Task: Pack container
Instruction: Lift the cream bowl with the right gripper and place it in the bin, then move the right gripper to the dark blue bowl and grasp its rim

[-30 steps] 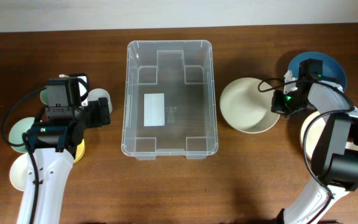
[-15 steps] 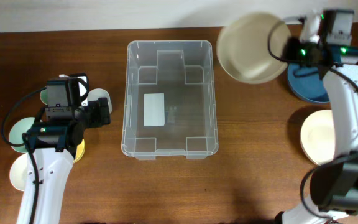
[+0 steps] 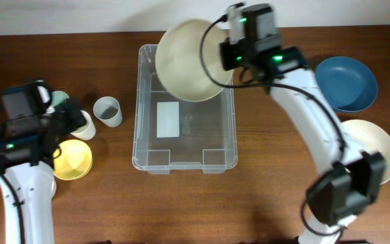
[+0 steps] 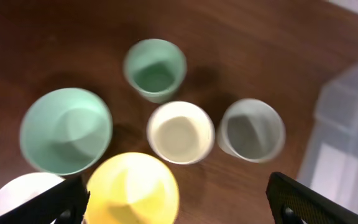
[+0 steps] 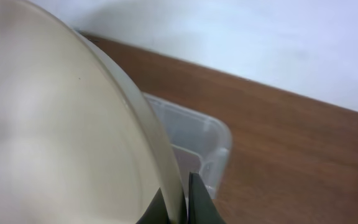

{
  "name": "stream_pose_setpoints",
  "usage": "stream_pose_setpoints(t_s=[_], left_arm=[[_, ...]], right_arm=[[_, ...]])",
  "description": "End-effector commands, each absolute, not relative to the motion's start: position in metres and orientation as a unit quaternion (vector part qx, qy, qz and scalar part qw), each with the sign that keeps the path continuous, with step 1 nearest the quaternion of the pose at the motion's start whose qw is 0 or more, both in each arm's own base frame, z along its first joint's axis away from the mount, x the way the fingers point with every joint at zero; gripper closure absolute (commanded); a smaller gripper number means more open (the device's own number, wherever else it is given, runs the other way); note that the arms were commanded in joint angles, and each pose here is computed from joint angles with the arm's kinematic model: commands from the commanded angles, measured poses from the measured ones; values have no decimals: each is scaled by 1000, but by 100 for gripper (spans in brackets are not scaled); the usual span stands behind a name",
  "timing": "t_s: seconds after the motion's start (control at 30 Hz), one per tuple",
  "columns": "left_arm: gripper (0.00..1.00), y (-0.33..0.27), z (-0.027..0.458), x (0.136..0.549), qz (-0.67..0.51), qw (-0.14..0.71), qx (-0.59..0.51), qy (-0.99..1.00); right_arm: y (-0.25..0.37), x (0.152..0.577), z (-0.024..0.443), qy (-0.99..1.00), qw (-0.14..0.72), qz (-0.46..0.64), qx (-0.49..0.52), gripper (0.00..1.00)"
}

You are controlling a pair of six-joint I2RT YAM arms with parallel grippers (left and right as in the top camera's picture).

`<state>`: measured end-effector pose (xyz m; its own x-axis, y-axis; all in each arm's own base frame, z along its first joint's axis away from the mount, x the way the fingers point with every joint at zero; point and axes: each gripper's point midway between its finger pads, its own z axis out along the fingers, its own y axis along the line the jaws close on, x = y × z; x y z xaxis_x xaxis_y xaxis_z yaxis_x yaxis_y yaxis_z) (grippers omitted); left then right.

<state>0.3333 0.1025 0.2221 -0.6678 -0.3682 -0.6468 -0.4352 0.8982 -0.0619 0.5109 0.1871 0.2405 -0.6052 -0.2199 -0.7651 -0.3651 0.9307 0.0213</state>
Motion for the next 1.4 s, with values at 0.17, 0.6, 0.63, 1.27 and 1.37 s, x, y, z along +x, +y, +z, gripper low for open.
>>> stream_pose_setpoints(t_s=[0.17,0.6,0.63,1.27,1.37], left_arm=[[5,118,230,331,40,352,-257,899],[1,118,230,331,40,352,-257,899],[1,118,230,331,40,352,-257,899],[0,118,230,331,40,352,-256,899],[1,118,230,331,40,352,-257,899]], right_arm=[[215,522,136,920,335,56,-196,96],[229,517,123,919,322,55,-220,55],[229,516,132,916,329,55,-224,52],[-61,517,192,949,283,-135,-19,29],[-84,510,142,967,217,-135,-5,29]])
